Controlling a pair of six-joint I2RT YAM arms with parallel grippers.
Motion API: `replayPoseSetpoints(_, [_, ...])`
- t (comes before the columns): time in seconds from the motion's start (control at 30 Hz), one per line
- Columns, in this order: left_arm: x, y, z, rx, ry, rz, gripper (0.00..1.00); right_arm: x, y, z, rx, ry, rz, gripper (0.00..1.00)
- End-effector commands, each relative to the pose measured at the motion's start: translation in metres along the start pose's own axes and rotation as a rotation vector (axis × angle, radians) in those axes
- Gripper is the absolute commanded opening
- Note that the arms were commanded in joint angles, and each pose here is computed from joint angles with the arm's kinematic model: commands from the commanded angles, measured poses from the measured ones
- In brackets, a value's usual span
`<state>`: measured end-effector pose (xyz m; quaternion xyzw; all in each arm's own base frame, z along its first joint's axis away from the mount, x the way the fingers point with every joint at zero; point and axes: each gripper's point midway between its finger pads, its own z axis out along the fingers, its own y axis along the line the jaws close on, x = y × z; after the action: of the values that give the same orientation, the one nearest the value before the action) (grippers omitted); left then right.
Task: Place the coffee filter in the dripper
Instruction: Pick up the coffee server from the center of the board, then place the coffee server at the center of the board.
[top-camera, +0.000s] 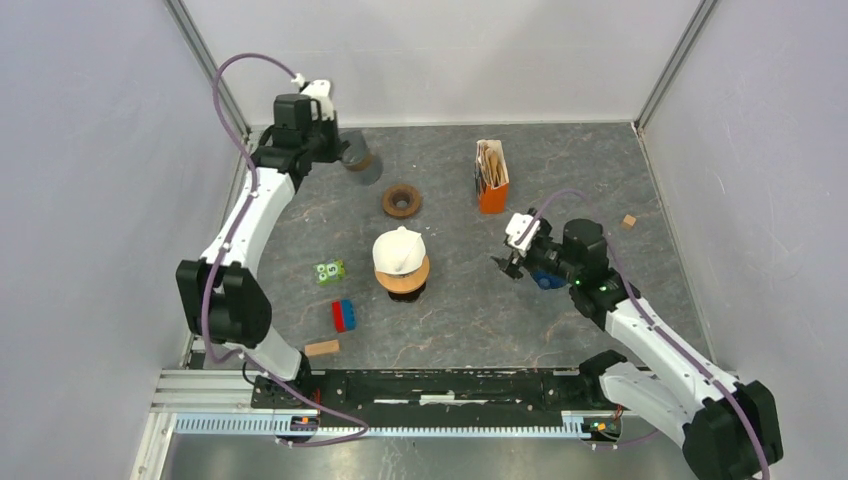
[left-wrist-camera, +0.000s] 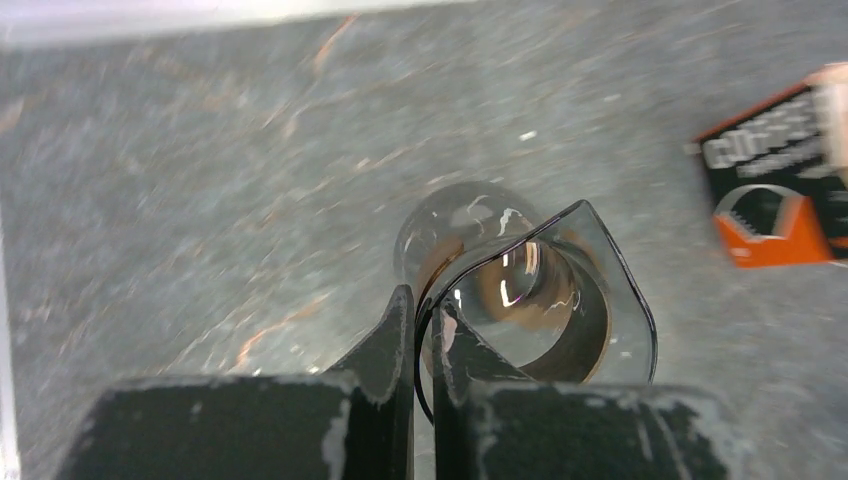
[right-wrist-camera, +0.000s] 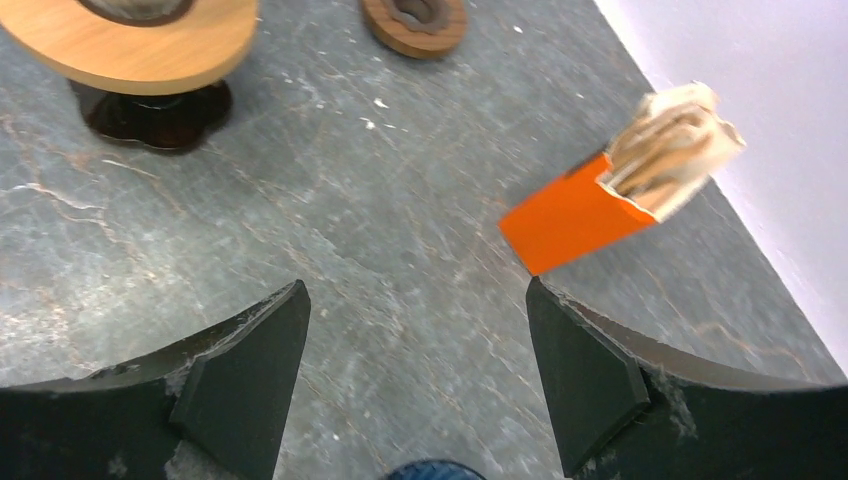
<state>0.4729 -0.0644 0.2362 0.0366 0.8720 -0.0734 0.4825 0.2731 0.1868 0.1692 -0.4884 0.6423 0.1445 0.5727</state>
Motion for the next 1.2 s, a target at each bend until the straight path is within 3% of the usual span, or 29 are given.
replayPoseSetpoints(0.0, [-0.085, -0.070, -0.052, 0.145, -0.234, 0.036, 0.02, -0.003, -0.028, -0.022, 0.104, 0.056, 0.008, 0.87])
replayPoseSetpoints(0.1, [-0.086, -0.132, -0.064, 0.286, -0.187, 0.110, 0.02, 0.003, -0.051, -0.036, 0.197, 0.090, 0.060, 0.88])
replayPoseSetpoints(0.23, [-0.056, -0.207, -0.072, 0.435, -0.096, 0.193, 0.02, 0.008, -0.078, -0.051, 0.285, 0.127, 0.126, 0.88])
replayPoseSetpoints(0.5, [0.045, -0.327, -0.092, 0.722, 0.082, 0.427, 0.02, 0.043, -0.145, -0.109, 0.510, 0.080, 0.357, 0.88])
replayPoseSetpoints(0.6, [0.080, -0.344, -0.084, 0.726, 0.154, 0.496, 0.02, 0.057, -0.149, -0.117, 0.511, 0.056, 0.423, 0.88])
replayPoseSetpoints(0.83, [0.137, -0.343, -0.059, 0.664, 0.276, 0.546, 0.02, 0.066, -0.148, -0.119, 0.525, 0.076, 0.385, 0.88])
replayPoseSetpoints(1.17, [0.162, -0.339, -0.028, 0.605, 0.255, 0.531, 0.02, 0.073, -0.131, -0.107, 0.438, 0.063, 0.419, 0.88])
